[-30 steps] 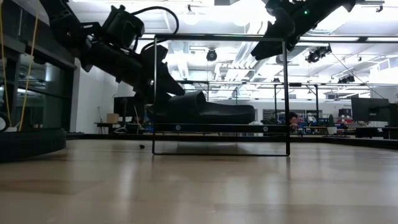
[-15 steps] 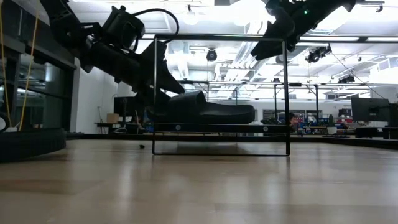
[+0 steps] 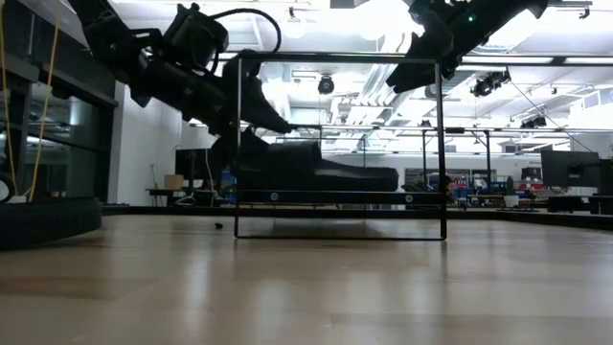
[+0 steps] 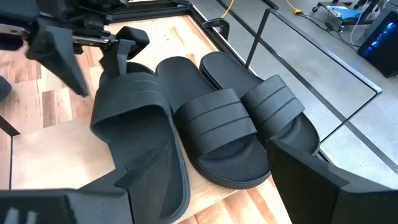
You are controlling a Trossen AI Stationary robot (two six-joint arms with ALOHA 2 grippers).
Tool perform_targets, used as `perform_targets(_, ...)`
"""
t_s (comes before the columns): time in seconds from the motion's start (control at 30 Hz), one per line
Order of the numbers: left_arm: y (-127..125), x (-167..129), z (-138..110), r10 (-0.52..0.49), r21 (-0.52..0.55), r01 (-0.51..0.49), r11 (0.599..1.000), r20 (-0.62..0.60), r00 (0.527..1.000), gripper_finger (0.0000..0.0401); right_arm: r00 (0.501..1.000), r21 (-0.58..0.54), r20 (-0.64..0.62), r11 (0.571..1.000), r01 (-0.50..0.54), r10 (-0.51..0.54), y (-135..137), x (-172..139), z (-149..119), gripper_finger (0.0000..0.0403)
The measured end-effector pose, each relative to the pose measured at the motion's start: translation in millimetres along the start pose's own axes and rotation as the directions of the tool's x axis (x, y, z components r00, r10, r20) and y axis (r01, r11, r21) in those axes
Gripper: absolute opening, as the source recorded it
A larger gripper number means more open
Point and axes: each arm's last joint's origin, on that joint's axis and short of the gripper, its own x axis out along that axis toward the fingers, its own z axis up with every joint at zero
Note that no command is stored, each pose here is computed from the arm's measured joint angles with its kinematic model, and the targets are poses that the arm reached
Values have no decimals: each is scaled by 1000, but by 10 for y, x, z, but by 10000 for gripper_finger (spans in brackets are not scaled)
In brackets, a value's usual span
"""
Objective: Pick and place slides into the shelf
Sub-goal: Put the black slide on the shelf
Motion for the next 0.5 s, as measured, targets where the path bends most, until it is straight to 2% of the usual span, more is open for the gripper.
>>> perform_targets(0.17,67,-5,-32,138,86,-138,987,5,990,232,1000,0,0,1000,0,0,0,0,0,257)
perform_targets(0.5,72,-6,-28,164,180,-164,970,18,986,232,1000,0,0,1000,0,0,0,0,0,257)
